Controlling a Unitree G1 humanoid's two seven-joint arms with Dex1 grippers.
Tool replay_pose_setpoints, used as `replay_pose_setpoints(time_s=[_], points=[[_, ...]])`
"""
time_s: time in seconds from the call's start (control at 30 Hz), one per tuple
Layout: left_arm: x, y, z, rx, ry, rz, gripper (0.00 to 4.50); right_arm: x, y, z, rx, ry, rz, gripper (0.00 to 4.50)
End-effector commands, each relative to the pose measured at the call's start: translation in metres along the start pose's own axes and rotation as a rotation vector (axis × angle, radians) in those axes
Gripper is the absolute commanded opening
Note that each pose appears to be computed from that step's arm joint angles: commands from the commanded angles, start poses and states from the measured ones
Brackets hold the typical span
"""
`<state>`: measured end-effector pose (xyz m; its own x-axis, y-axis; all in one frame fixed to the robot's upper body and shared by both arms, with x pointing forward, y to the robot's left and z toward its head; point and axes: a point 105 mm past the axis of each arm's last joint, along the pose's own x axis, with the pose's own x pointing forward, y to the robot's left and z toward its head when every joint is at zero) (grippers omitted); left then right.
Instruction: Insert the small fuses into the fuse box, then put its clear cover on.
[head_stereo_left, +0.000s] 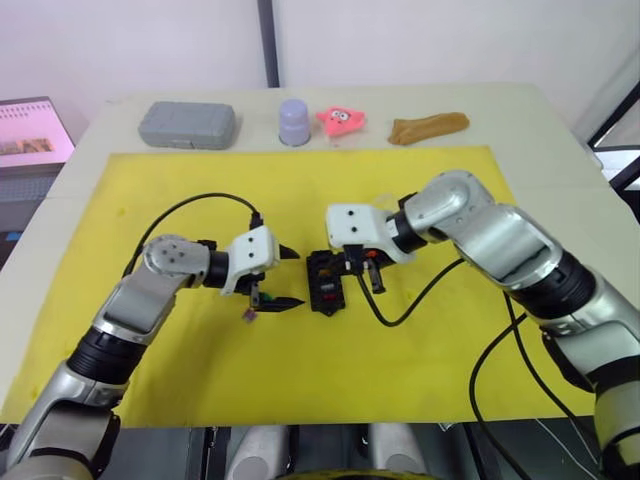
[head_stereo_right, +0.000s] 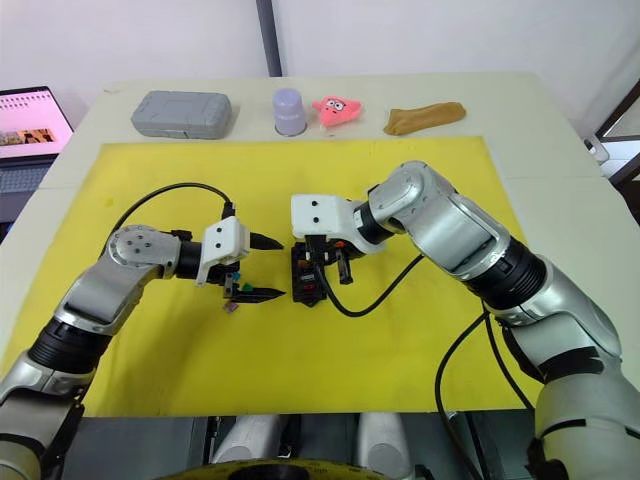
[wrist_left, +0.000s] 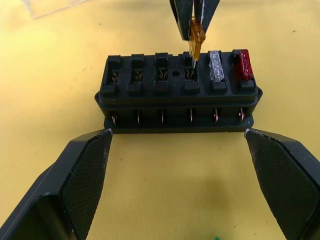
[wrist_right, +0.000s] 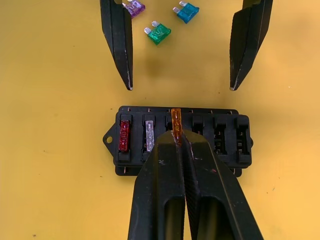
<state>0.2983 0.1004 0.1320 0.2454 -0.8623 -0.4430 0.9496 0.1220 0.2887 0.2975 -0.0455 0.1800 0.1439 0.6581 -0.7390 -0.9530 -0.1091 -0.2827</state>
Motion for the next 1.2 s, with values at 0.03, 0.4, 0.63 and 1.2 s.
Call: replay_pose_setpoints(time_s=[0.03,0.4,0.63,1.2], points=[[0.0005,-0.0012,0.0093,0.044,-0.015,0.004,4.45,0.0012,0.0027,0.0038,-0.030,-0.002,0.004,0.00],[0.0026,-0.0010,0.0095,0.041,-0.018,0.010,4.45,0.0045,0.0026,-0.0045,-0.018,0.016,0.007,0.00],[0.0030,-0.0018,0.0103,0.042,-0.020,0.007,4.45,0.0044,0.0010,-0.0060,-0.020,0.021,-0.002,0.00],[0.0044,-0.0038,0.0114,0.044,-0.023,-0.005,4.45,-0.0033,-0.0058,0.0017,-0.035,0.007,-0.026,0.00]])
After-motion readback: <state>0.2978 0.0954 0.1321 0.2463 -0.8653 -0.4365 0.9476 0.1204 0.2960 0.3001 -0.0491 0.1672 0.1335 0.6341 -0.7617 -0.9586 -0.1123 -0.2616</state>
